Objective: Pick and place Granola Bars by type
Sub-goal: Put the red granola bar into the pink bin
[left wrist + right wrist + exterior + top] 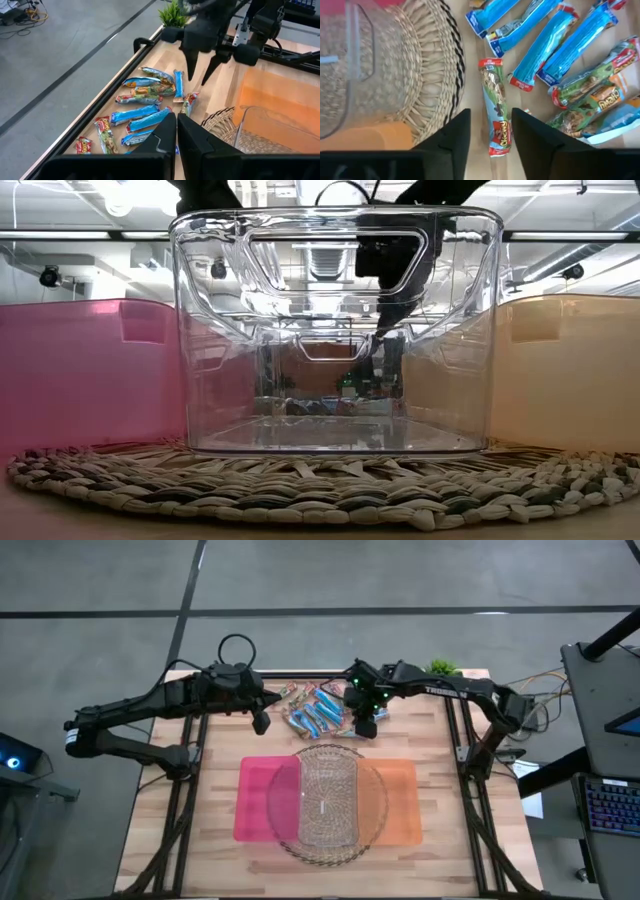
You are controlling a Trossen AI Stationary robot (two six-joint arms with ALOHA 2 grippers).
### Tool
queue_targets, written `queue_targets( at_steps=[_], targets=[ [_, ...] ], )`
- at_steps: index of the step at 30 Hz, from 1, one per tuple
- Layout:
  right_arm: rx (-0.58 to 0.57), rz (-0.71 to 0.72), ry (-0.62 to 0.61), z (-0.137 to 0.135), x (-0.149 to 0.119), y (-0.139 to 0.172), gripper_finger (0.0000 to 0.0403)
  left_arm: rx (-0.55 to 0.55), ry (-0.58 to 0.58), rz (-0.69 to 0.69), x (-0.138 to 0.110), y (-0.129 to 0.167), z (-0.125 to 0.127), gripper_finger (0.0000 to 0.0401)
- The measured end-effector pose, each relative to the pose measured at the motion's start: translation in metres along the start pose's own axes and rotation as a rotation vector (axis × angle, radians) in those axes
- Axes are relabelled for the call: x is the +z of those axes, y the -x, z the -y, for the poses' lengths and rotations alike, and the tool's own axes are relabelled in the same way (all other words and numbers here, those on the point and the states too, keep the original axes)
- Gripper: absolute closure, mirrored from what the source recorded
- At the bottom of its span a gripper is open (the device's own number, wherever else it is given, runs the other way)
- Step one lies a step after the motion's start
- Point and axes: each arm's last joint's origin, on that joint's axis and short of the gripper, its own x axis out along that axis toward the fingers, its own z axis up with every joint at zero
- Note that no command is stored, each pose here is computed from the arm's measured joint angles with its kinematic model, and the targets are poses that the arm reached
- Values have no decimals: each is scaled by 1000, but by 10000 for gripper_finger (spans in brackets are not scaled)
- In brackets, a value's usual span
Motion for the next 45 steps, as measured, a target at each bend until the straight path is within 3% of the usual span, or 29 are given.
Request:
queue_targets(
  at_steps=[12, 31, 45],
  targets=[
    [18, -87, 61, 7, -2, -34, 200, 1, 0, -2, 0, 0, 0, 401],
    [-8, -244, 107, 19, -13, -89, 197, 5, 11, -28, -3, -1, 0, 401],
    [0, -269, 124, 19, -15, -102, 197, 5, 13, -31, -3, -1, 0, 401]
  ],
)
